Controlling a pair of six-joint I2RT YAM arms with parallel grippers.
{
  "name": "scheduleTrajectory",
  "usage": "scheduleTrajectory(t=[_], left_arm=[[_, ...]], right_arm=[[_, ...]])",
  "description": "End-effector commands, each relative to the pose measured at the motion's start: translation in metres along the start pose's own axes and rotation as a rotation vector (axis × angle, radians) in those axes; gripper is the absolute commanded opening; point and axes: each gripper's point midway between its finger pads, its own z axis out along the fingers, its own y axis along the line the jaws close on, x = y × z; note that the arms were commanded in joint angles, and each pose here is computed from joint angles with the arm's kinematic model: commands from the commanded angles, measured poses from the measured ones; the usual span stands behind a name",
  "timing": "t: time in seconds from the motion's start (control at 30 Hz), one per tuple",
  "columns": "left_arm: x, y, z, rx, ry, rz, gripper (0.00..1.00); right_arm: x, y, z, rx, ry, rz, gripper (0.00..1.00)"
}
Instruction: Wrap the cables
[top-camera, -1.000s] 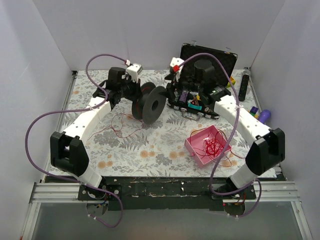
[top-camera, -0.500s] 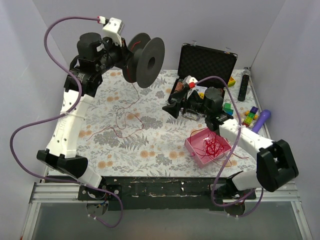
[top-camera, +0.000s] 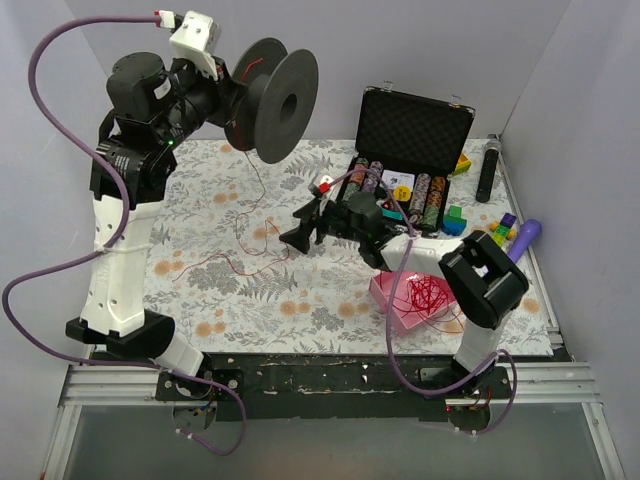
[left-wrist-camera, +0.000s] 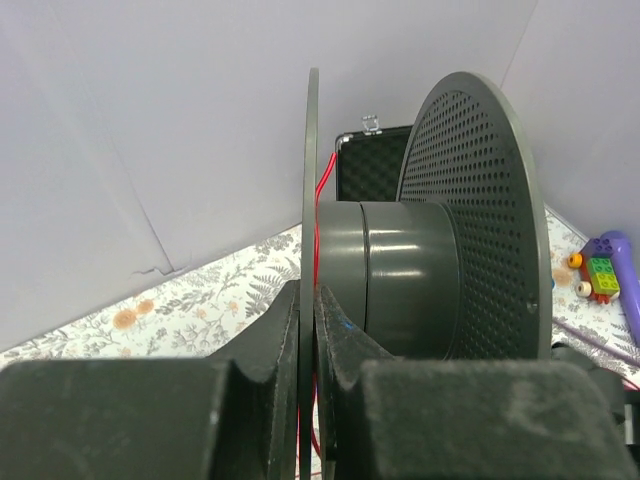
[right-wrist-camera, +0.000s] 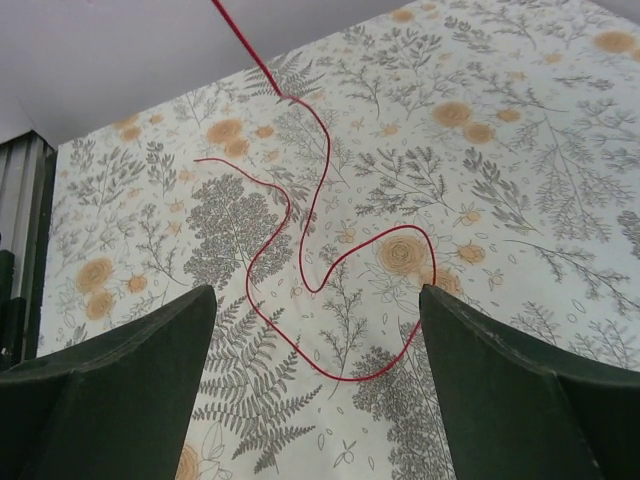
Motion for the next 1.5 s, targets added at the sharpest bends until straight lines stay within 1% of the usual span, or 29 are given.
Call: scheduleTrajectory(t=[0.0, 0.07, 0.13, 0.23, 0.33, 0.4, 0.47, 0.53, 0.57, 0.6, 0.7, 0.73, 0.77, 0.8, 0.93, 1.07, 1.17, 1.23, 1.3, 1.33, 1.4, 1.47], left_arm=[[-0.054, -0.007, -0.029, 0.011, -0.153, 0.034, 0.00], [-0.058, -0.007, -0.030, 0.014, -0.165, 0.035, 0.00], [-0.060, -0.008, -0.031, 0.018, -0.166, 0.039, 0.00], [-0.061, -0.011, -0.033, 0.035, -0.161, 0.041, 0.00], [-0.065, -0.013, -0.032, 0.045, -0.170, 0.045, 0.00], [-0.064, -0.012, -0.030, 0.042, -0.167, 0.046, 0.00], [-0.062, -0.013, -0.029, 0.047, -0.161, 0.045, 0.00], [-0.062, -0.014, -0.030, 0.055, -0.161, 0.044, 0.00], [-0.061, -0.016, -0.031, 0.059, -0.160, 0.041, 0.00], [-0.062, -0.016, -0.031, 0.061, -0.161, 0.043, 0.00], [-0.060, -0.017, -0.034, 0.064, -0.155, 0.045, 0.00], [-0.057, -0.017, -0.034, 0.067, -0.145, 0.047, 0.00], [-0.054, -0.017, -0.034, 0.064, -0.135, 0.045, 0.00], [-0.048, -0.016, -0.033, 0.063, -0.115, 0.039, 0.00], [-0.020, -0.020, -0.034, 0.083, -0.032, 0.030, 0.00], [0.011, -0.019, -0.045, 0.090, 0.065, 0.082, 0.00], [0.040, -0.028, -0.057, 0.160, 0.156, 0.134, 0.00], [0.066, -0.037, -0.065, 0.226, 0.234, 0.158, 0.00], [0.095, -0.043, -0.072, 0.285, 0.315, 0.169, 0.00], [0.118, -0.046, -0.074, 0.320, 0.374, 0.172, 0.00], [0.151, -0.050, -0.077, 0.362, 0.454, 0.157, 0.00], [0.181, -0.051, -0.075, 0.379, 0.516, 0.132, 0.00]], right_arm=[[-0.005, -0.008, 0.030, -0.002, -0.011, -0.085, 0.91], [0.009, -0.016, 0.038, 0.023, 0.047, -0.045, 0.91], [0.018, -0.026, 0.044, 0.077, 0.075, 0.018, 0.88], [0.025, -0.027, 0.055, 0.087, 0.055, 0.150, 0.86], [0.030, -0.034, 0.072, 0.117, 0.039, 0.316, 0.83], [0.039, -0.040, 0.082, 0.136, 0.055, 0.431, 0.80], [0.043, -0.044, 0.091, 0.154, 0.057, 0.502, 0.78], [0.052, -0.051, 0.093, 0.197, 0.067, 0.552, 0.73], [0.053, -0.053, 0.093, 0.212, 0.065, 0.557, 0.66], [0.055, -0.054, 0.092, 0.218, 0.067, 0.563, 0.51], [0.058, -0.056, 0.088, 0.226, 0.072, 0.570, 0.11], [0.057, -0.058, 0.085, 0.233, 0.070, 0.566, 0.02], [0.051, -0.061, 0.081, 0.240, 0.060, 0.562, 0.01], [0.044, -0.066, 0.075, 0.250, 0.044, 0.557, 0.01], [-0.014, -0.100, 0.036, 0.278, -0.057, 0.533, 0.01], [-0.093, -0.138, -0.023, 0.347, -0.193, 0.458, 0.01], [-0.149, -0.144, -0.058, 0.372, -0.276, 0.370, 0.01], [-0.180, -0.145, -0.078, 0.401, -0.324, 0.318, 0.01], [-0.211, -0.144, -0.098, 0.427, -0.382, 0.261, 0.01], [-0.227, -0.142, -0.106, 0.435, -0.410, 0.232, 0.01], [-0.251, -0.134, -0.115, 0.443, -0.443, 0.173, 0.01], [-0.273, -0.122, -0.118, 0.414, -0.470, 0.135, 0.01]])
